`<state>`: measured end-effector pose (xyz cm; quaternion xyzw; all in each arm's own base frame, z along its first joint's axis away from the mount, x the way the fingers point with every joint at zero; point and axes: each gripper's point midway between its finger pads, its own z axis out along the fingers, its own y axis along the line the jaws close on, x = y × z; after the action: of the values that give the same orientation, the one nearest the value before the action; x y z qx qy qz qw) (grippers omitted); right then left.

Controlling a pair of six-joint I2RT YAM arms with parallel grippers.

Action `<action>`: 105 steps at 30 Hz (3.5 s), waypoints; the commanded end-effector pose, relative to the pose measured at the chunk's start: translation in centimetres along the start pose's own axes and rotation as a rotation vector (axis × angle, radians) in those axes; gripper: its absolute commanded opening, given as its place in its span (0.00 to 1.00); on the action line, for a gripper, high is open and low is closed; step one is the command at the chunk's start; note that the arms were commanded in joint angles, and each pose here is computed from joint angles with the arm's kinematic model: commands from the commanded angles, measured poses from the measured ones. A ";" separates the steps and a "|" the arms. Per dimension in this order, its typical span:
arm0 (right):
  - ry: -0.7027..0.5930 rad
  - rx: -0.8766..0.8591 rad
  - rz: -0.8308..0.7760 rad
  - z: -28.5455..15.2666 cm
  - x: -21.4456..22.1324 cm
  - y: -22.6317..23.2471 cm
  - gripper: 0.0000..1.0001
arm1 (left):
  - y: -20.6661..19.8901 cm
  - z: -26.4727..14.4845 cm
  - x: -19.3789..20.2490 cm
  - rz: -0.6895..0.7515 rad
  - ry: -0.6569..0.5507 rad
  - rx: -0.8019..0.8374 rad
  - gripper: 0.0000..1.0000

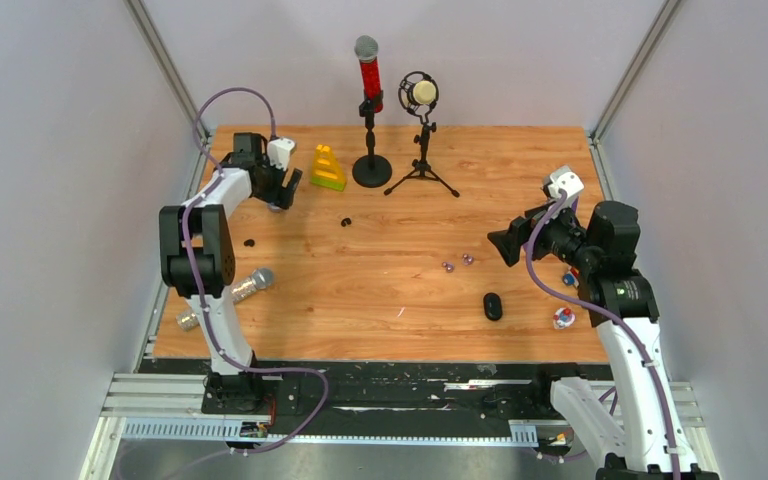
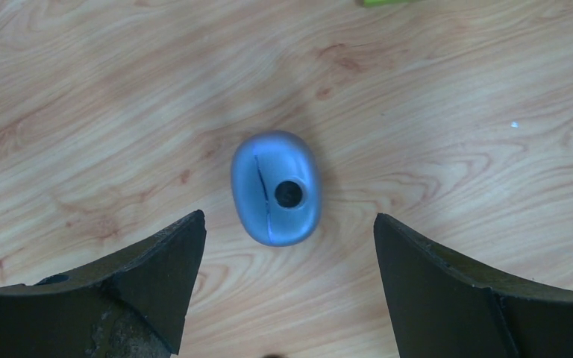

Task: Insert the wireless bluetooth earbuds into the charging case
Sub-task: Pick up the charging case at the center of the board.

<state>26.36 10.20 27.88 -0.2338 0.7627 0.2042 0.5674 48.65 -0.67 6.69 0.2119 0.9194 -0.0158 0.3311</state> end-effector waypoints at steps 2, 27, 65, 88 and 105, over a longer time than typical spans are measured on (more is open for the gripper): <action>-0.029 -0.004 -0.044 0.4 -0.7 -0.2 1.00 | 1.9 0.4 -1.1 -0.034 -0.006 -0.033 0.89; -0.013 -0.037 -0.059 1.1 -0.3 0.5 1.00 | 0.3 1.9 0.3 -0.087 0.083 0.075 0.48; 0.215 -0.740 0.538 13.2 -3.9 12.8 0.83 | -30.4 -26.0 -5.8 0.660 -0.668 0.637 0.48; 0.275 -0.850 0.560 12.5 -1.4 18.0 0.66 | -31.8 -24.1 -4.9 0.641 -0.623 0.677 0.46; 0.339 -0.844 0.594 14.1 0.3 19.0 0.43 | -32.2 -23.1 -4.3 0.660 -0.611 0.656 0.45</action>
<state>25.48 32.96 23.42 -0.2317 0.7427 0.5975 0.1942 24.71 -27.08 22.97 0.5638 0.6294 -0.2584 0.4682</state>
